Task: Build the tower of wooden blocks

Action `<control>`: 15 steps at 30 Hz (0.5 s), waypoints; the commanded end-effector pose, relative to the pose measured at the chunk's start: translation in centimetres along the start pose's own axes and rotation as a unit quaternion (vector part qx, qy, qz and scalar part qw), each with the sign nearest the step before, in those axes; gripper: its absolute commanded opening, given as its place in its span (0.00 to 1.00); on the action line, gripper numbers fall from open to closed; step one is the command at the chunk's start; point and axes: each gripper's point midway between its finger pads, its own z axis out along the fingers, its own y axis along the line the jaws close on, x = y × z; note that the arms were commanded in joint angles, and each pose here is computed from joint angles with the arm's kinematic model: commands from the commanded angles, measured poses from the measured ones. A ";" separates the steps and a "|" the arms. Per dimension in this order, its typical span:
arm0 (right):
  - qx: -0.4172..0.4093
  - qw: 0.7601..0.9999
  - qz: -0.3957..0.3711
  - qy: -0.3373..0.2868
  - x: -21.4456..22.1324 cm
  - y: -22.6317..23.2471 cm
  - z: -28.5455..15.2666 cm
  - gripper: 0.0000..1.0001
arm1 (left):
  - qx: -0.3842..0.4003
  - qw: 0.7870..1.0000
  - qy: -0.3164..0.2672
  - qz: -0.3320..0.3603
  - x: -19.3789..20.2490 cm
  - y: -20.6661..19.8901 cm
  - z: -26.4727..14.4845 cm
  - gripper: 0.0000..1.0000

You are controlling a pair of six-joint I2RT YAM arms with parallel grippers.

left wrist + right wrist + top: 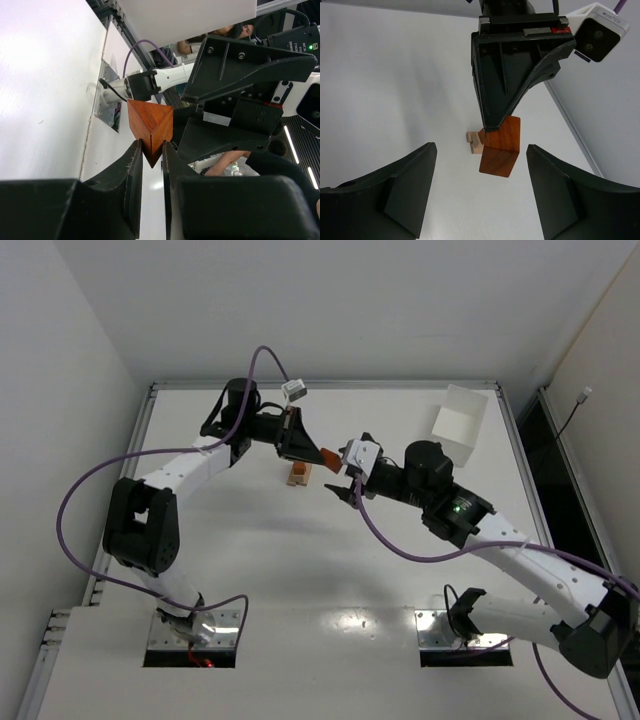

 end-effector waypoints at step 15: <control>0.039 0.999 0.028 -0.012 -1.2 -2.0 1.1 0.60 | 0.022 0.998 0.014 0.063 -0.3 -3.8 0.9 0.00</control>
